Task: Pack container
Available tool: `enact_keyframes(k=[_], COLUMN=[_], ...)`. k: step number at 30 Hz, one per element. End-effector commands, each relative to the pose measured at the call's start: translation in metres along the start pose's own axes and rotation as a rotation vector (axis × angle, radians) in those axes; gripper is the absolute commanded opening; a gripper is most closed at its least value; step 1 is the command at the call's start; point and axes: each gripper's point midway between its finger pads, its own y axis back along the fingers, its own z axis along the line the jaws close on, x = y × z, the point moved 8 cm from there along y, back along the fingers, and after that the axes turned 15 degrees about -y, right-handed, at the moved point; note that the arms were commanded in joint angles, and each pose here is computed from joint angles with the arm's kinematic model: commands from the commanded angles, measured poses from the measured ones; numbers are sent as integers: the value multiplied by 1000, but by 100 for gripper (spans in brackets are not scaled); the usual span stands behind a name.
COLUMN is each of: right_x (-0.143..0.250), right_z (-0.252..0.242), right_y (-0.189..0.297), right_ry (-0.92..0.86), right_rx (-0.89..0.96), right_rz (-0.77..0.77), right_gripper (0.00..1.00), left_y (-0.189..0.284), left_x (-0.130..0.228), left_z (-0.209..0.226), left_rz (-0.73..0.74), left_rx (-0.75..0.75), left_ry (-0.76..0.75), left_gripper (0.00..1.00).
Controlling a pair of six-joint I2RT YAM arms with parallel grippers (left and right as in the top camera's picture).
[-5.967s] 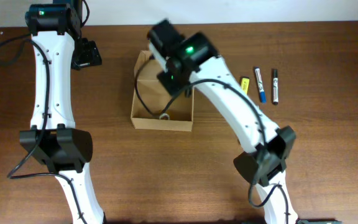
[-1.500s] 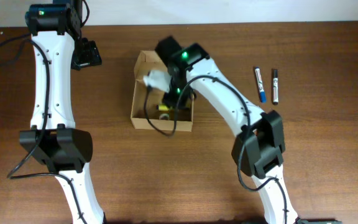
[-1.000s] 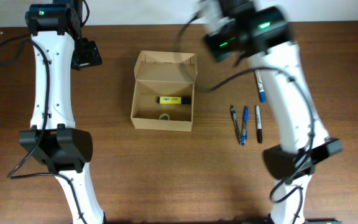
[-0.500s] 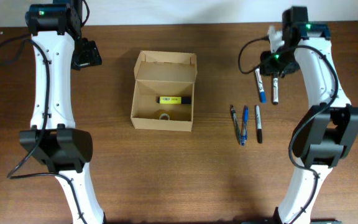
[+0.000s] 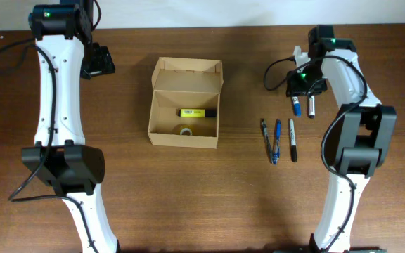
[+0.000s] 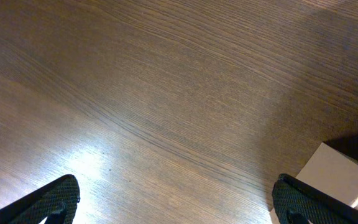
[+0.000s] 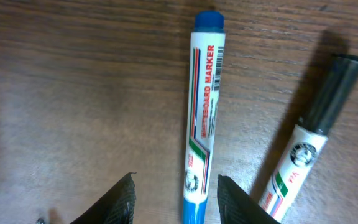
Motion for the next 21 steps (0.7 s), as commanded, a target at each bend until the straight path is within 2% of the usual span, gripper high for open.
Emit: enact_keyframes(k=[1,11,18,21], right_x=[3,8,10,12], right_z=[-4,-10,-10,-8], right_y=[-18,-41,-40,-38], right_ry=[-34,-95,-95,-90], right_rx=[31,91,85,69], right_rz=[31,81,95,107], right_gripper=[43,41,5,4], left_y=[0,0,0,0], left_x=[0,0,0,0], left_z=[0,0,0,0], left_rz=[0,0,0,0], left_rx=[0,0,0,0], left_ry=[-5,-5,-5,-5], left_gripper=[100,100,100,100])
